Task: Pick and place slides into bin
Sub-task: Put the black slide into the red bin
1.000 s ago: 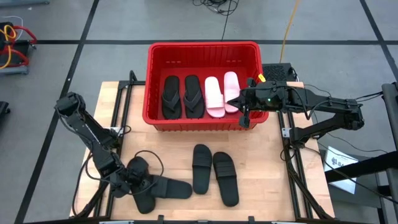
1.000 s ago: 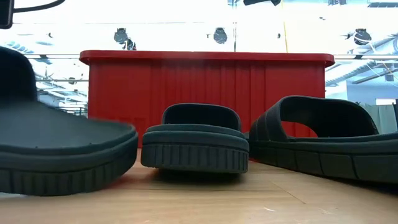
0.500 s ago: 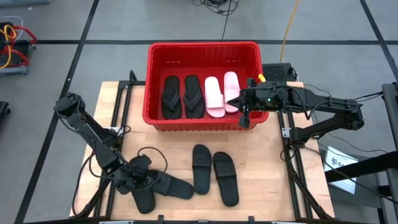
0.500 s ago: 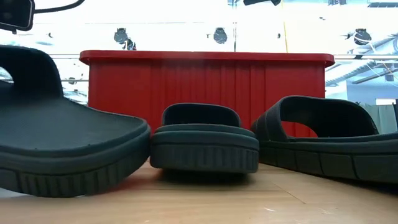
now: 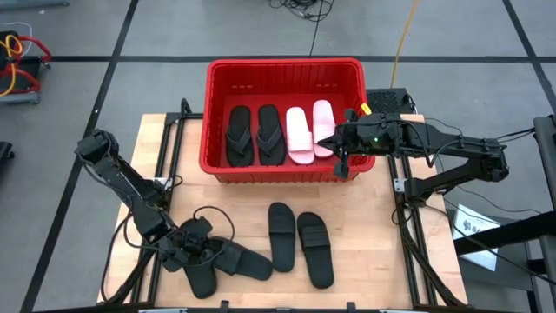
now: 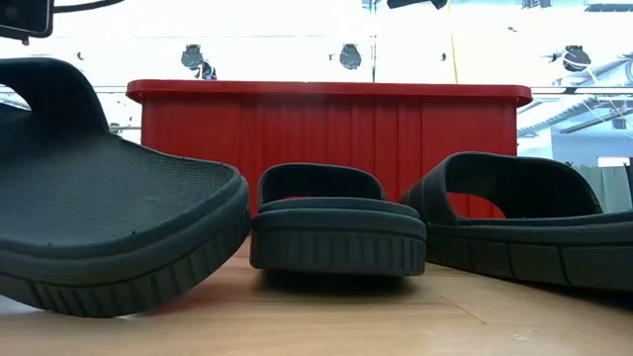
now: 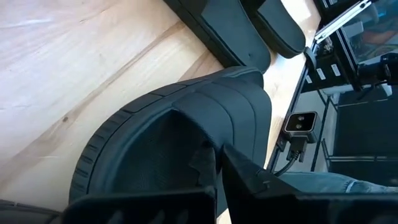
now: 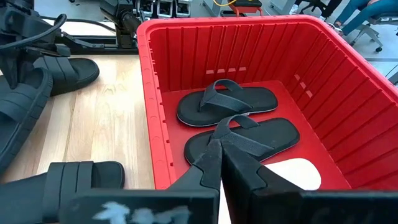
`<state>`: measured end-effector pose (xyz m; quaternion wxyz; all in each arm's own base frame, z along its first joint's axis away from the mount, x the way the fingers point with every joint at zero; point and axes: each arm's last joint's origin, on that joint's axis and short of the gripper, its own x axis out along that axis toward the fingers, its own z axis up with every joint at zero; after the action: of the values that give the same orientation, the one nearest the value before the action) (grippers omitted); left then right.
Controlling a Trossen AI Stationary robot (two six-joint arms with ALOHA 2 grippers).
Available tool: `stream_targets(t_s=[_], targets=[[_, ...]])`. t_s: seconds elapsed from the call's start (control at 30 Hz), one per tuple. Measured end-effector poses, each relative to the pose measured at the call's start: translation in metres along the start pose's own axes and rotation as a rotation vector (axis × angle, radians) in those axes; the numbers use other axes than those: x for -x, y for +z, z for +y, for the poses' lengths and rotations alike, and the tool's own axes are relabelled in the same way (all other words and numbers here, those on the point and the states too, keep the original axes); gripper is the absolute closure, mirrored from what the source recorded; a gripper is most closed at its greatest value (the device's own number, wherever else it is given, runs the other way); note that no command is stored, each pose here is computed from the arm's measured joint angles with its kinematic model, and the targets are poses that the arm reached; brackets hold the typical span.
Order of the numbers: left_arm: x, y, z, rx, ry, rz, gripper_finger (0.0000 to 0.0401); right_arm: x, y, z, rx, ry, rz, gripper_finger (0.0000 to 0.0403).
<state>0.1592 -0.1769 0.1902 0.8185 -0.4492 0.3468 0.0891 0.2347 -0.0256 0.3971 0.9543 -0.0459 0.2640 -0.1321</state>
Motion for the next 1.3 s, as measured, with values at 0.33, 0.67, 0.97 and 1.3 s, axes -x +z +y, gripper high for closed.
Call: stream_targets(t_s=[0.33,0.67,0.97,1.3], targets=[[0.003,0.002,-0.009,0.032,-0.057,-0.001,0.0400,0.000,0.000,0.000,0.000,0.000,0.000,0.0403],[0.014,0.008,-0.039,-0.003,-0.139,-0.007,0.0401,0.000,0.000,0.000,0.002,0.000,0.000,0.0403],[0.032,0.018,-0.075,-0.065,-0.240,-0.026,0.0401,0.000,0.000,0.000,0.010,0.000,0.000,0.0403],[0.050,0.044,-0.110,-0.140,-0.318,-0.129,0.0401,0.000,0.000,0.000,0.011,0.000,0.000,0.0403]])
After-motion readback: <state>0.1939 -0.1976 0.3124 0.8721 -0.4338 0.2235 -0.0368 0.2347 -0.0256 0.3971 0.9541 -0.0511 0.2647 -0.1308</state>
